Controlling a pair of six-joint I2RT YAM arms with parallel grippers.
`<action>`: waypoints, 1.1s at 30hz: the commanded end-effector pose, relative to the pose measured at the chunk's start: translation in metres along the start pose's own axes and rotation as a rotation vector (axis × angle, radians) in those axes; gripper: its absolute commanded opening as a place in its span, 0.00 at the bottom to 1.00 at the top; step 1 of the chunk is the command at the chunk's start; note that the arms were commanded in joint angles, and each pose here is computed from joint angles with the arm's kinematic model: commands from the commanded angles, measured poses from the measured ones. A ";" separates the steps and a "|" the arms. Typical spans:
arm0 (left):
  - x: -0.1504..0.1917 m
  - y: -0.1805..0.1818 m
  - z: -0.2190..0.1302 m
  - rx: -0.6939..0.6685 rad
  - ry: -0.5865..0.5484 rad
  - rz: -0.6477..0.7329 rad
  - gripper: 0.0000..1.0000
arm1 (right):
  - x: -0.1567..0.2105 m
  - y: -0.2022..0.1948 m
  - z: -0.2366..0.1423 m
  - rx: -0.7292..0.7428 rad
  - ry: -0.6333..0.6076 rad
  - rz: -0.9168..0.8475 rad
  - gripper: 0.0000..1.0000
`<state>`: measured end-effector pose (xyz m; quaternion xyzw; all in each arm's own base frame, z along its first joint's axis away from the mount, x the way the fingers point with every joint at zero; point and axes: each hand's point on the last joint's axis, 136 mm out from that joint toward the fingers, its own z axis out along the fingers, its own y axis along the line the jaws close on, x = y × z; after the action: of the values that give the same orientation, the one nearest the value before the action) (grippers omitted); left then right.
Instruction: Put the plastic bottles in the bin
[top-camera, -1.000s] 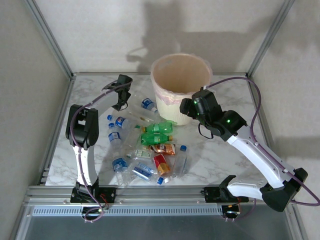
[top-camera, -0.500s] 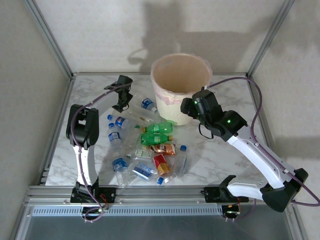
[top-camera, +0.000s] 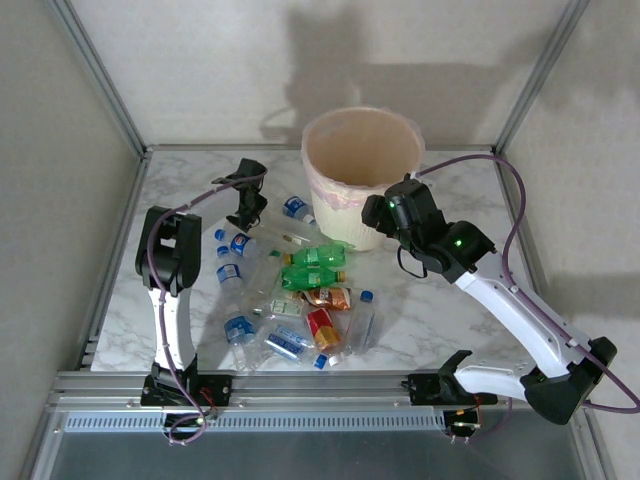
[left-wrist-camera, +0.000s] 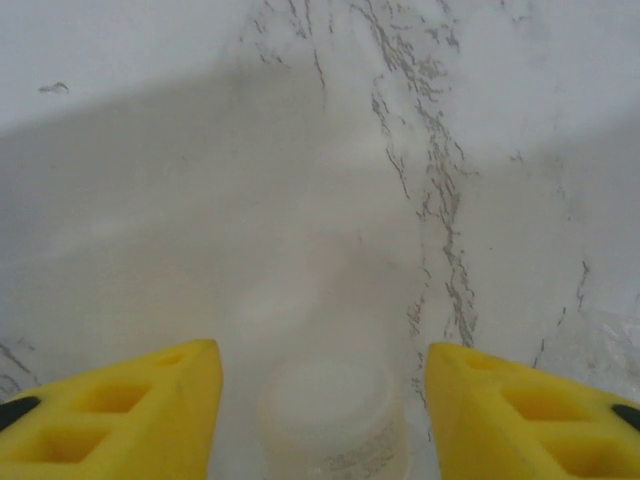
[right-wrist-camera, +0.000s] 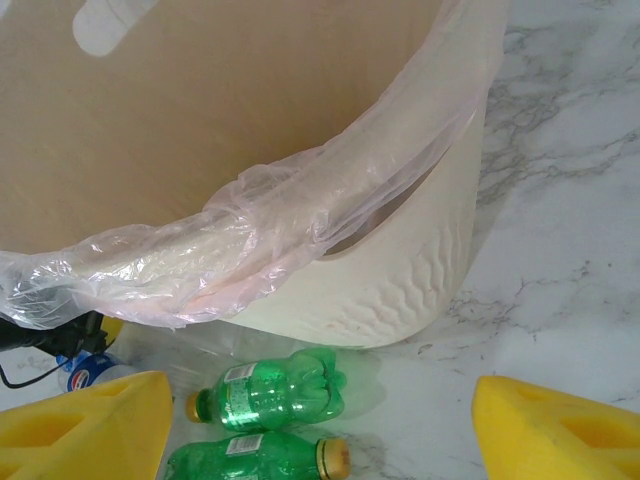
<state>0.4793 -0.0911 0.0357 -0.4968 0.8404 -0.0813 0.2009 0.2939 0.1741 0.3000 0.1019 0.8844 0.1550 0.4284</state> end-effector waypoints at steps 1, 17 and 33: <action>0.006 0.005 0.005 -0.027 0.014 -0.023 0.47 | -0.003 -0.004 -0.006 0.007 -0.020 0.014 0.79; -0.026 -0.017 -0.047 0.089 -0.053 -0.035 0.25 | -0.012 -0.002 -0.013 -0.005 -0.049 0.022 0.78; -0.110 -0.017 -0.207 0.370 -0.271 -0.116 0.12 | -0.020 -0.016 -0.029 0.017 -0.099 0.058 0.78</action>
<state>0.4682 -0.0404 0.2278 -0.4972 0.7671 -0.1855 0.3604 0.2871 0.1612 0.3196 0.1177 0.8681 0.1651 0.4531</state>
